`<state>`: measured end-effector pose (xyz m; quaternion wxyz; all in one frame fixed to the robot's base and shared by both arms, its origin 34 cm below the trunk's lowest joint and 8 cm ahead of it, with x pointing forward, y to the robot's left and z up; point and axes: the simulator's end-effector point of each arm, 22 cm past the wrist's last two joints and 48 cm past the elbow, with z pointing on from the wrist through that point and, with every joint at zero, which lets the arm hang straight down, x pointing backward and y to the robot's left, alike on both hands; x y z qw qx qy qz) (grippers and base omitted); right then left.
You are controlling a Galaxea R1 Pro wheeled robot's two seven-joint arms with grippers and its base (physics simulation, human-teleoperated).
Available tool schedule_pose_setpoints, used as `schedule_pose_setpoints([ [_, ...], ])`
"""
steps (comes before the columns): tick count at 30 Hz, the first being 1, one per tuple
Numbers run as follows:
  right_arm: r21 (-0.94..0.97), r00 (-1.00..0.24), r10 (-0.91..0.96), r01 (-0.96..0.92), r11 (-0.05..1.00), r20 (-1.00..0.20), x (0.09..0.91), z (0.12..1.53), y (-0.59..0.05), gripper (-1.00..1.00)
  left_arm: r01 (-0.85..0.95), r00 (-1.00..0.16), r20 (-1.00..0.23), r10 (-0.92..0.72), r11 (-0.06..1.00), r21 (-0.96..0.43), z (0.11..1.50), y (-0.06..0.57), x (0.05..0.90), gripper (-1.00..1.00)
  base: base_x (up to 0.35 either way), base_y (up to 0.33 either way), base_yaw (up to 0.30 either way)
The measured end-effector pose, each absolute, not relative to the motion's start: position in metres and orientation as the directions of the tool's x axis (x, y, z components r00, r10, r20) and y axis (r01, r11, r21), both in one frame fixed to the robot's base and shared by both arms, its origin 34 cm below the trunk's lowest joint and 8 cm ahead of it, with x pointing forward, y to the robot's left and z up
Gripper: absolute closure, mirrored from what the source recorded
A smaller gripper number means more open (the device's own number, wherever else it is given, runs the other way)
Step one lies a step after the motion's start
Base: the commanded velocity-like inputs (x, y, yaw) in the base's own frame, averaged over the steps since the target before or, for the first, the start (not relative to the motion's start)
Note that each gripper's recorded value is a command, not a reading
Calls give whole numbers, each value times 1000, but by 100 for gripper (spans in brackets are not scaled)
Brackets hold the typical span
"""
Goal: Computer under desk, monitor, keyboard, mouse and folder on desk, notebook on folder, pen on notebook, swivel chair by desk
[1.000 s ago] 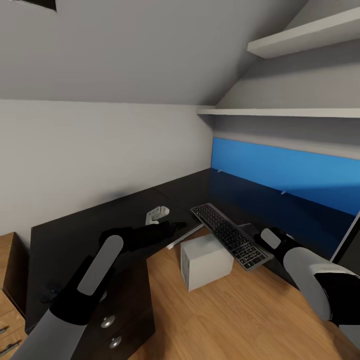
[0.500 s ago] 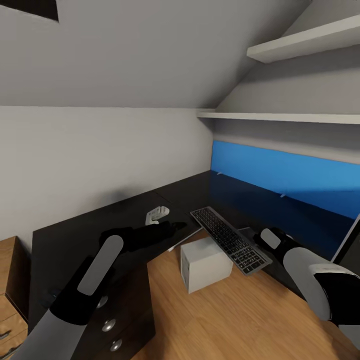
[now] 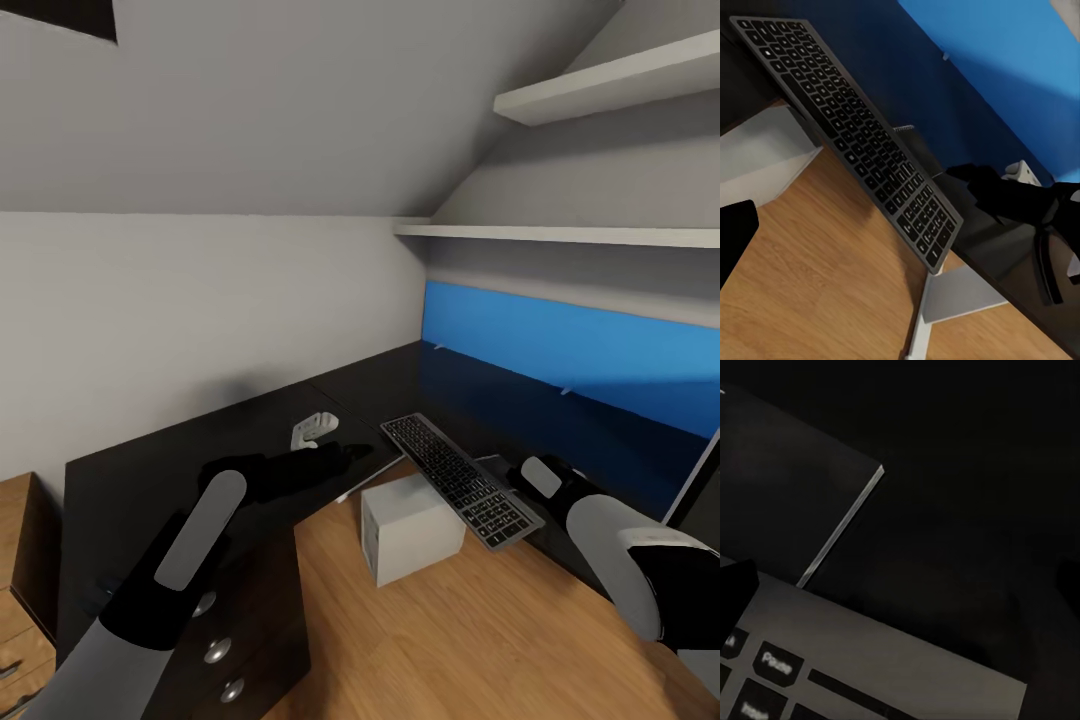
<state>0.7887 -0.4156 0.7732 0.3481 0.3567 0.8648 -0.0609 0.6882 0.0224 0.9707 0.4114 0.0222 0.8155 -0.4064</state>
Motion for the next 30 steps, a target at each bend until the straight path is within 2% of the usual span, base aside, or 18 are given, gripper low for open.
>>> schedule_pose_setpoints([
  [30,82,-503,569,698,711,-650,778,772,-429,-100,371,-660,-689,-299,668,-645,971,22,688,-100,0,0,0],
])
